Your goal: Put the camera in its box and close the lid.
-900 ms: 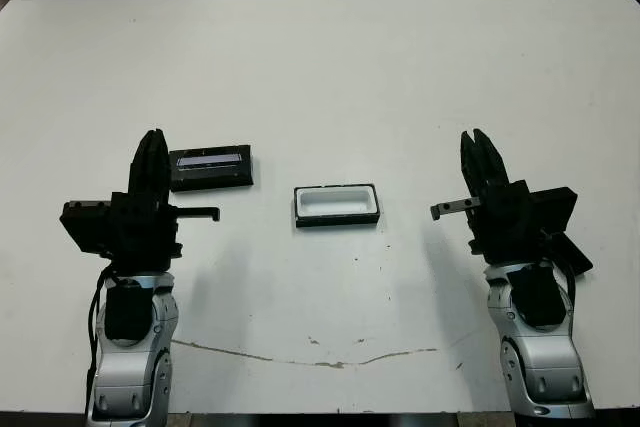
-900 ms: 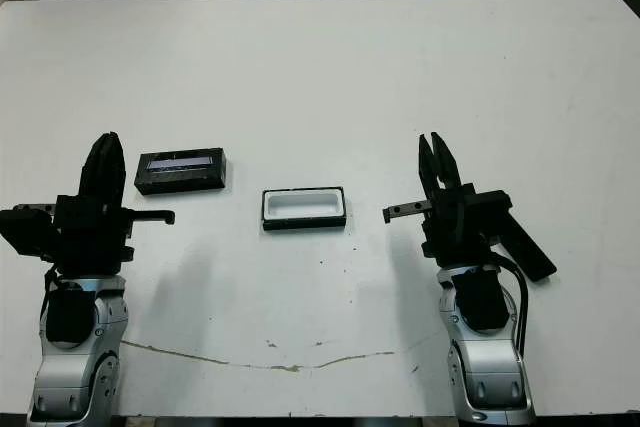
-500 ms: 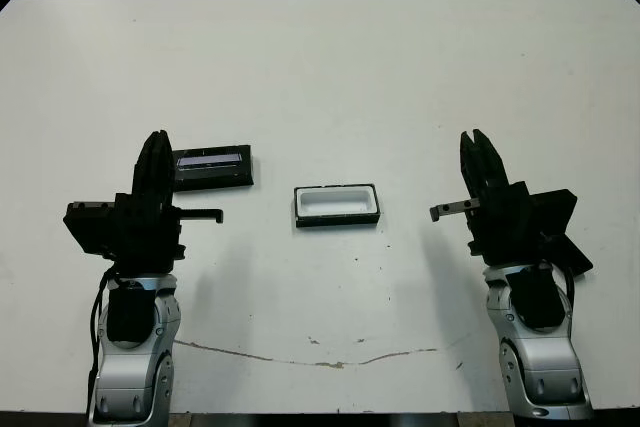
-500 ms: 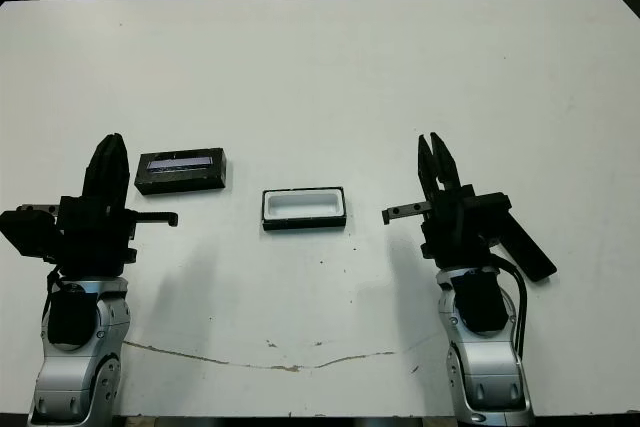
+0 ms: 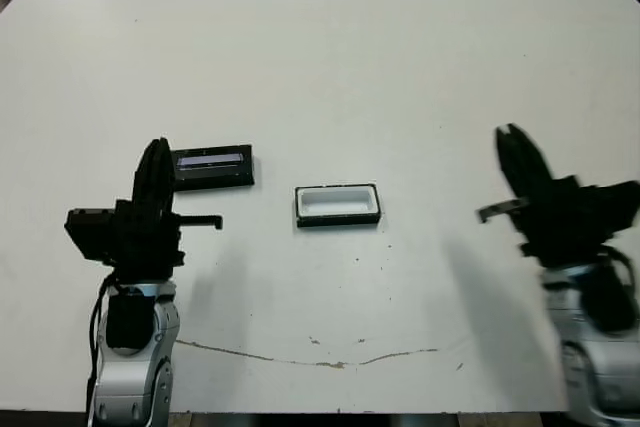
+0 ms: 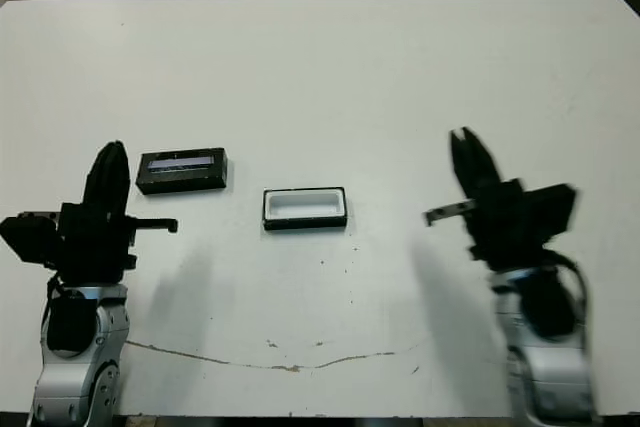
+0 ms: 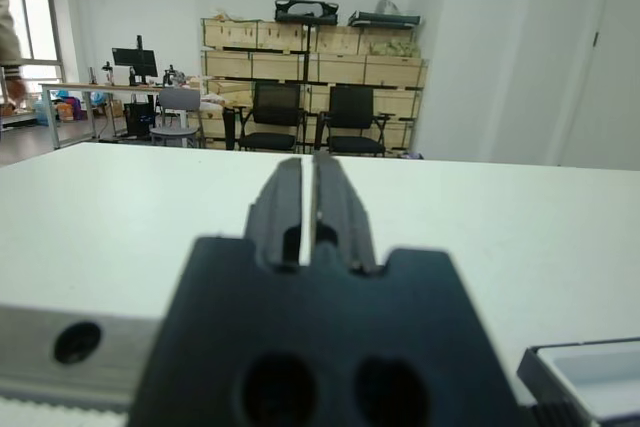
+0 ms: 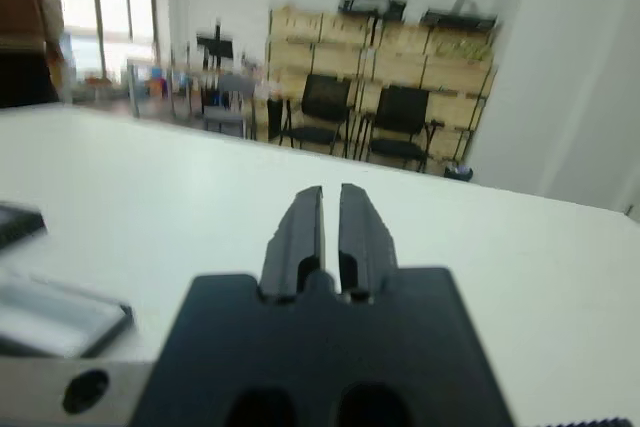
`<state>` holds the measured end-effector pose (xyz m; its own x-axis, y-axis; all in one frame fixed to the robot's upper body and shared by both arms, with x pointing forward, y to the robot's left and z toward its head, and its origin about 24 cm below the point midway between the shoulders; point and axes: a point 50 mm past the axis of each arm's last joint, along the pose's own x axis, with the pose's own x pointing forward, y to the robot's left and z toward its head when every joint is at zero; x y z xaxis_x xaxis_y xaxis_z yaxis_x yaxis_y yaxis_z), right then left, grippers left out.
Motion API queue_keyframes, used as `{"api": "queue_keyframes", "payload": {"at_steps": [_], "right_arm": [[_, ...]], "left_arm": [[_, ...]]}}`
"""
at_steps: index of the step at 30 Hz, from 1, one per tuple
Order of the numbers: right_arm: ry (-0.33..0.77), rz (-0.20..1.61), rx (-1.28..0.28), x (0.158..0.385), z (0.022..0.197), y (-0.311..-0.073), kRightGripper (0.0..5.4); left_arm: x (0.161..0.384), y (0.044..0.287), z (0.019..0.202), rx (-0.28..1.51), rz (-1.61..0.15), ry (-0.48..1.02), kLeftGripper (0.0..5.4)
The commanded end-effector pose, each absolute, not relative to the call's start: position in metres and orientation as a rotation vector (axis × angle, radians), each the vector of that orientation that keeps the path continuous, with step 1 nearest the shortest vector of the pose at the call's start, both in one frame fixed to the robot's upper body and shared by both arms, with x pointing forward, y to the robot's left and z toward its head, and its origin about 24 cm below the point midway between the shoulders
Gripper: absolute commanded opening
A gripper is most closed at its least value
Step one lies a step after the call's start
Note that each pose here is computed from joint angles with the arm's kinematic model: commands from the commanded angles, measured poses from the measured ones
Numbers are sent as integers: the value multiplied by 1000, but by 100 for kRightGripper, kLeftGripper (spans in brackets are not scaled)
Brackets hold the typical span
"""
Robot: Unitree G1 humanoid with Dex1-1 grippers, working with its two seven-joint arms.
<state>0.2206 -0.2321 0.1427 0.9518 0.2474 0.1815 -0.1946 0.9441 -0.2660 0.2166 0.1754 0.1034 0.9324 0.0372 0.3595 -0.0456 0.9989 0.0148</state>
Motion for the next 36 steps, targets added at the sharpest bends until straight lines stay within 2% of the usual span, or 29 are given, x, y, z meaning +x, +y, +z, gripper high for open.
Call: {"api": "queue_keyframes", "payload": {"at_steps": [1, 8, 12, 19, 23, 31, 36], "right_arm": [[-92, 217, -360, 205, 151, -253, 19], [88, 392, -413, 188, 154, -273, 127], [165, 500, -373, 187, 152, -281, 198], [205, 640, -281, 189, 141, -305, 319], [211, 650, -256, 188, 136, -313, 388], [241, 553, -259, 188, 120, -328, 530], [243, 536, -255, 187, 115, -327, 538]], "left_arm": [[214, 177, 97, 25, 49, -331, 0], [213, 177, 96, 23, 46, -324, 0], [213, 177, 95, 27, 47, -328, 0], [213, 177, 96, 31, 47, -328, 0], [213, 178, 96, 29, 45, -326, 0], [213, 180, 95, 30, 45, -325, 0], [212, 180, 95, 29, 47, -322, 0]]}}
